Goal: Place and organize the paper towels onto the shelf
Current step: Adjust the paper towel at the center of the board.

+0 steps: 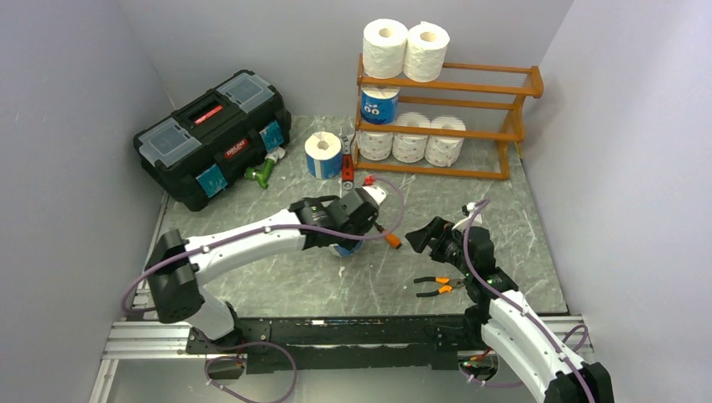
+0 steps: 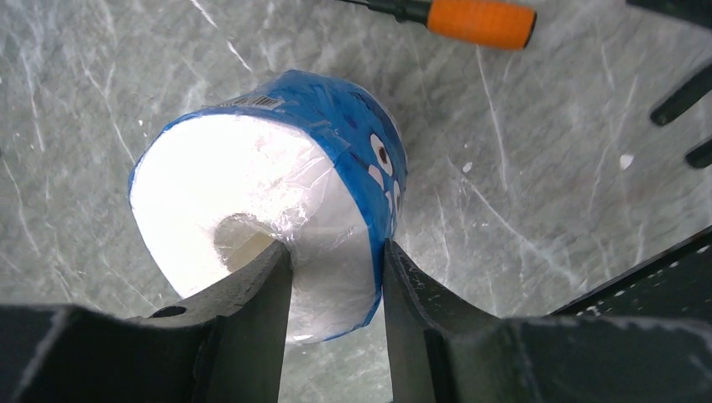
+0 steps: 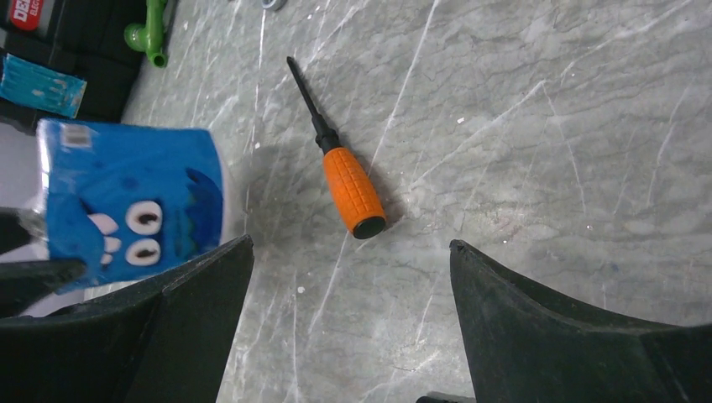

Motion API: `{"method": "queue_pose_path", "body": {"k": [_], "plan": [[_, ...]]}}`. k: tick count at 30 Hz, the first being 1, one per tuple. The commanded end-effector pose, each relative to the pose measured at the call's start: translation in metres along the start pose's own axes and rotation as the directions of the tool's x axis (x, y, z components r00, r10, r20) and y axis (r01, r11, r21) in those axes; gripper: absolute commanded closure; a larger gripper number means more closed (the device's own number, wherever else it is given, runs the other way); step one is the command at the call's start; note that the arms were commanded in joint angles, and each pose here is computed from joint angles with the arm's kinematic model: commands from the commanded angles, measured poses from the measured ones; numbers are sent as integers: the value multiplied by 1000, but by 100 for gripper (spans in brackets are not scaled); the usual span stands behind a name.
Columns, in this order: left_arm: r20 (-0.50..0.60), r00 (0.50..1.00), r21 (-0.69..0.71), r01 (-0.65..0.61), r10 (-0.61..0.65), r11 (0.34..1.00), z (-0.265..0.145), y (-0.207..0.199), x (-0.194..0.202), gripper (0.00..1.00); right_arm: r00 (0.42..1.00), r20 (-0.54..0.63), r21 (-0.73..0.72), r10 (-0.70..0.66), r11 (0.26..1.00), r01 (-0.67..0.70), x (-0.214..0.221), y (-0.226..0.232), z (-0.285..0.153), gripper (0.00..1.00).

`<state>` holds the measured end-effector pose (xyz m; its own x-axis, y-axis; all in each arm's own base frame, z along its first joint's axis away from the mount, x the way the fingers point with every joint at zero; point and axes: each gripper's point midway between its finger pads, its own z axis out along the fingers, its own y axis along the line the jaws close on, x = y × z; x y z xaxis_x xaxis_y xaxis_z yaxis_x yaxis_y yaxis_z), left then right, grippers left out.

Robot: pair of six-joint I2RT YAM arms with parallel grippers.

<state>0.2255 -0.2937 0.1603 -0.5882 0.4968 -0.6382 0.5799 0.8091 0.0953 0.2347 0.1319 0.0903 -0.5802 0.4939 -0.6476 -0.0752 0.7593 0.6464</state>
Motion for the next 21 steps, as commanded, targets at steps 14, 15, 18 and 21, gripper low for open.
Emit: {"method": "queue_pose_path", "body": {"k": [14,15,18,21], "plan": [[-42,977,9,-208,208,978,17,-35,0,54,999,48,23,-13,1000,12,-16,3,-5,12],[-44,976,11,-213,214,977,17,-36,1,51,999,48,24,-12,1000,11,-16,3,-5,12],[-46,975,12,-217,218,976,18,-39,3,46,999,50,23,-12,1000,11,-16,3,-4,12],[-49,975,-4,-218,218,976,16,-39,3,37,999,47,26,-13,1000,12,-16,3,-4,12]]}}
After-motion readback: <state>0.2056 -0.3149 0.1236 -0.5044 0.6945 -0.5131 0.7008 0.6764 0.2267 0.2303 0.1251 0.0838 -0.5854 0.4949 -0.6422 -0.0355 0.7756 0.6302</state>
